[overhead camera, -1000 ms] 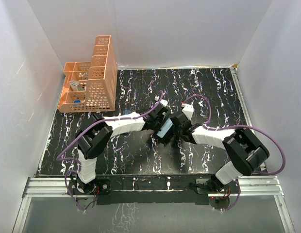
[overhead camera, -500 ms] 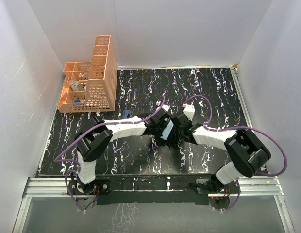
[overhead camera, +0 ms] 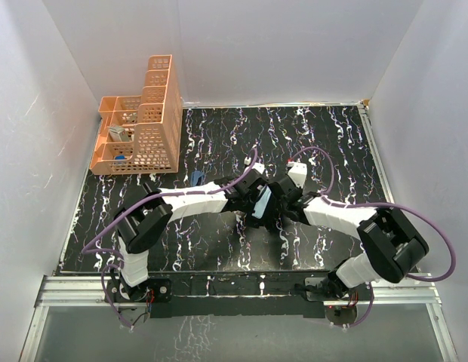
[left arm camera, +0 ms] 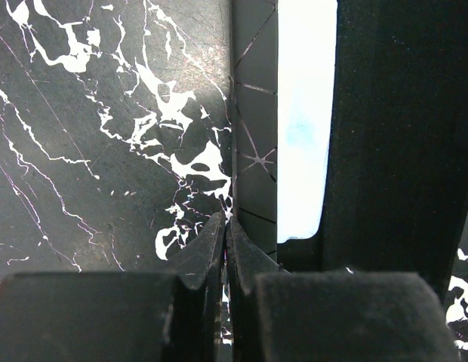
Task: Organize the sunglasses
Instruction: Adjust the sunglasses case at the center of the board.
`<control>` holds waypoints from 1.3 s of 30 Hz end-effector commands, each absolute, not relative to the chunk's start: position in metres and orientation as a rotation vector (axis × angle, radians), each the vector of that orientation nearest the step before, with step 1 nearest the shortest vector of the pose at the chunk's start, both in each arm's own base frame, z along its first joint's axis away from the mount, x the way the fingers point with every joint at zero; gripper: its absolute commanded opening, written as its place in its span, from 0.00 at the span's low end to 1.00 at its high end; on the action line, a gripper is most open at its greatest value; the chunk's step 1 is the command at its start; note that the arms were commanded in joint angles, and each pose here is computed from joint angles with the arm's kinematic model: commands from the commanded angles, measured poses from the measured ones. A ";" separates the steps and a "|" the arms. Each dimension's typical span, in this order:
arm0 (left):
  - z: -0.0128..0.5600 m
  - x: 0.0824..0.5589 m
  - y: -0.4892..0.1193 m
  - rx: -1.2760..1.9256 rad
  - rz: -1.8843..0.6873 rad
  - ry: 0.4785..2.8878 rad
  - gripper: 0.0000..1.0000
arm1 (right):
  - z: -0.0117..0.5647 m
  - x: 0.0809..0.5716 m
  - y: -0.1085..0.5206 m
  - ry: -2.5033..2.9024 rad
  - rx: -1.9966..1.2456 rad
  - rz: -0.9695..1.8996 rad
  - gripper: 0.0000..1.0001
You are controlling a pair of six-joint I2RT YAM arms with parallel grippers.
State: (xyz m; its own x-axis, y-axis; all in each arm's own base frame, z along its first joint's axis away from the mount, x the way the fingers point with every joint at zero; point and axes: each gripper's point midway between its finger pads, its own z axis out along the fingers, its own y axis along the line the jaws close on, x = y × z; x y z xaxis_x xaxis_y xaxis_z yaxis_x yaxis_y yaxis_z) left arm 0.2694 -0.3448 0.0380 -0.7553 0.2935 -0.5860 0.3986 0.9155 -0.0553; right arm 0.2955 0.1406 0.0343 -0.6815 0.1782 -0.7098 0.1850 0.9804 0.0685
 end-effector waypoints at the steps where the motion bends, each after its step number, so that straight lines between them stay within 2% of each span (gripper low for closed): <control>1: 0.053 0.262 -0.346 0.486 -0.260 2.461 0.00 | 0.068 0.307 0.134 2.240 0.307 -0.015 0.00; 10: 0.049 0.255 -0.354 0.488 -0.303 2.470 0.00 | 0.082 0.306 0.130 2.219 0.314 -0.016 0.00; 14: 0.055 0.261 -0.343 0.467 -0.215 2.452 0.00 | 0.088 0.305 0.134 2.213 0.308 0.026 0.00; 17: 0.067 0.271 -0.332 0.452 -0.135 2.413 0.00 | 0.094 0.305 0.140 2.209 0.295 0.070 0.02; 27: 0.120 0.298 -0.293 0.303 -0.145 2.321 0.00 | 0.126 0.307 0.175 2.165 0.199 0.282 0.06; 34: 0.151 0.313 -0.230 0.139 -0.129 2.280 0.00 | 0.141 0.309 0.238 2.145 0.022 0.401 0.07; 39: 0.160 0.306 -0.197 0.053 -0.117 2.258 0.00 | 0.132 0.308 0.304 2.186 -0.087 0.541 0.14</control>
